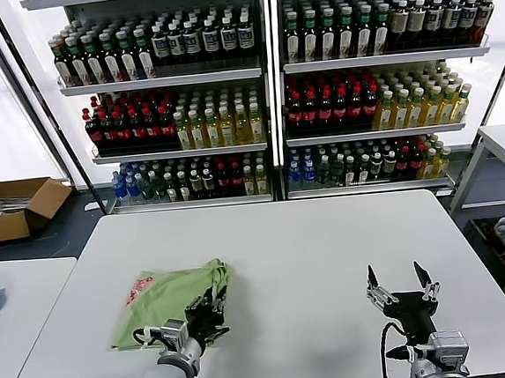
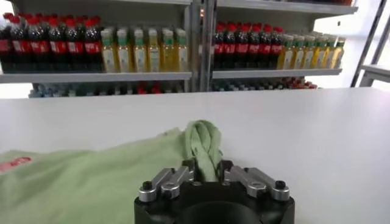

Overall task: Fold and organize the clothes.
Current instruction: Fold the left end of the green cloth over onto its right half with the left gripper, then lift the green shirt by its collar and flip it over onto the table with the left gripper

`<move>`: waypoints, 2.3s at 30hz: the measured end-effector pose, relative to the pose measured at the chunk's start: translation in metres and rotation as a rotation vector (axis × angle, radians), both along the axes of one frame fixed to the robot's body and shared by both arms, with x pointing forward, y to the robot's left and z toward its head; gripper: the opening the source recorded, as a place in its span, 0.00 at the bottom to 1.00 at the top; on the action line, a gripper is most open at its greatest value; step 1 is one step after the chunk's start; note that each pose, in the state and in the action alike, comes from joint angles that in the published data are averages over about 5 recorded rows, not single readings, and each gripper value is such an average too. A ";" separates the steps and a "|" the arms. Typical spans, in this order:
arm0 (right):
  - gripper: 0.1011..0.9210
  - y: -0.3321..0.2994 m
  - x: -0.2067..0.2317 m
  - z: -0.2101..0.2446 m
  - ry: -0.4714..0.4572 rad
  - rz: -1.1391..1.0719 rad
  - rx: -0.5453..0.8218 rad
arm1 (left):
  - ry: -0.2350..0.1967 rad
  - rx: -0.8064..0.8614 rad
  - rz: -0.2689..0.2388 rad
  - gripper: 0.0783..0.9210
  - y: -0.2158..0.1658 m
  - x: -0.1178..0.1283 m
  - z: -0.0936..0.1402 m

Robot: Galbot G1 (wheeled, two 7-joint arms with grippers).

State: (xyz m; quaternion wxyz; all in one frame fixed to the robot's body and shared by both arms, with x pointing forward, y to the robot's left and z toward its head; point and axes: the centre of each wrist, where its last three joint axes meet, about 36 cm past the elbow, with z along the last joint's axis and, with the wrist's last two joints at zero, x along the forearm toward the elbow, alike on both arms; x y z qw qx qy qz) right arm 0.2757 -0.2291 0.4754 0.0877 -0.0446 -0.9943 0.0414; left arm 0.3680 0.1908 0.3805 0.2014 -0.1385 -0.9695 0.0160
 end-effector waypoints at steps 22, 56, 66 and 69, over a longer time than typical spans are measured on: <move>0.88 0.009 0.029 -0.012 -0.005 0.077 0.003 | -0.167 -0.122 0.113 0.88 0.049 -0.017 0.062; 0.88 0.038 0.044 -0.028 0.016 0.123 0.020 | 0.055 0.107 0.243 0.87 0.179 -0.002 -0.005; 0.88 0.040 0.041 -0.027 0.013 0.124 0.021 | 0.075 0.077 0.233 0.55 0.176 -0.003 -0.011; 0.88 0.040 0.040 -0.026 0.011 0.123 0.020 | 0.079 0.069 0.230 0.45 0.175 -0.003 -0.013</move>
